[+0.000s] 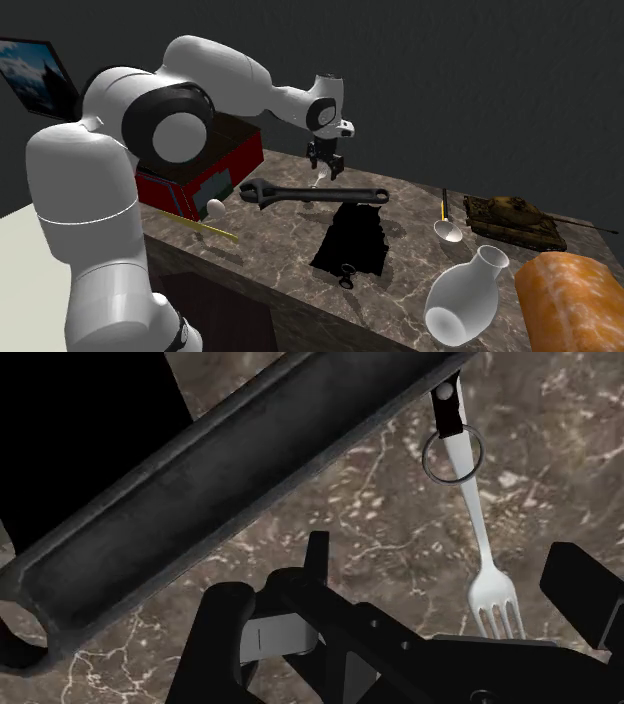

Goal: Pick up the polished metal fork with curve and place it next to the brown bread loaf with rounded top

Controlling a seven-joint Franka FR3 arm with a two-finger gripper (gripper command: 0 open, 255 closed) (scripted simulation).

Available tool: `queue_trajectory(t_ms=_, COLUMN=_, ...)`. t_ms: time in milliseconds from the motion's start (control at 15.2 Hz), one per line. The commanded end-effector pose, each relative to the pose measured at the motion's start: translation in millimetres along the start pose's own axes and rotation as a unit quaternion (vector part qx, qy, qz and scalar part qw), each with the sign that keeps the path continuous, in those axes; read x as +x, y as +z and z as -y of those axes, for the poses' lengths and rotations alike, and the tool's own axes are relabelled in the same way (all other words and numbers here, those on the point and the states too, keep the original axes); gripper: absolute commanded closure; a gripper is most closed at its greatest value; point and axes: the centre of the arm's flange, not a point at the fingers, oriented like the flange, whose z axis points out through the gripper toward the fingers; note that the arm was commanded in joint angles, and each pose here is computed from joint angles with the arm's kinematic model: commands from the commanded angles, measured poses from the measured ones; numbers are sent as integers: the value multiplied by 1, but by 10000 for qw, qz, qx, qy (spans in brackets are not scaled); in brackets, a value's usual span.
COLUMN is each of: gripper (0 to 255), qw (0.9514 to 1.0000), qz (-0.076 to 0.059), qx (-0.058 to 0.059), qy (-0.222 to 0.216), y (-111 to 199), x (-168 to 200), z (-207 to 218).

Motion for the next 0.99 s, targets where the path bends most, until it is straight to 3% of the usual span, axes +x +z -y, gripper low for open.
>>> queue_trajectory(t_ms=0, gripper=0, qw=9998, qz=-32, qx=-25, qy=-219, y=13, x=17, z=18)
queue_trajectory(t_ms=330, gripper=0, qw=9971, qz=-105, qx=-88, qy=-753, y=37, x=53, z=67)
queue_trajectory(t_ms=924, gripper=0, qw=9971, qz=-105, qx=-88, qy=-753, y=77, x=54, z=66)
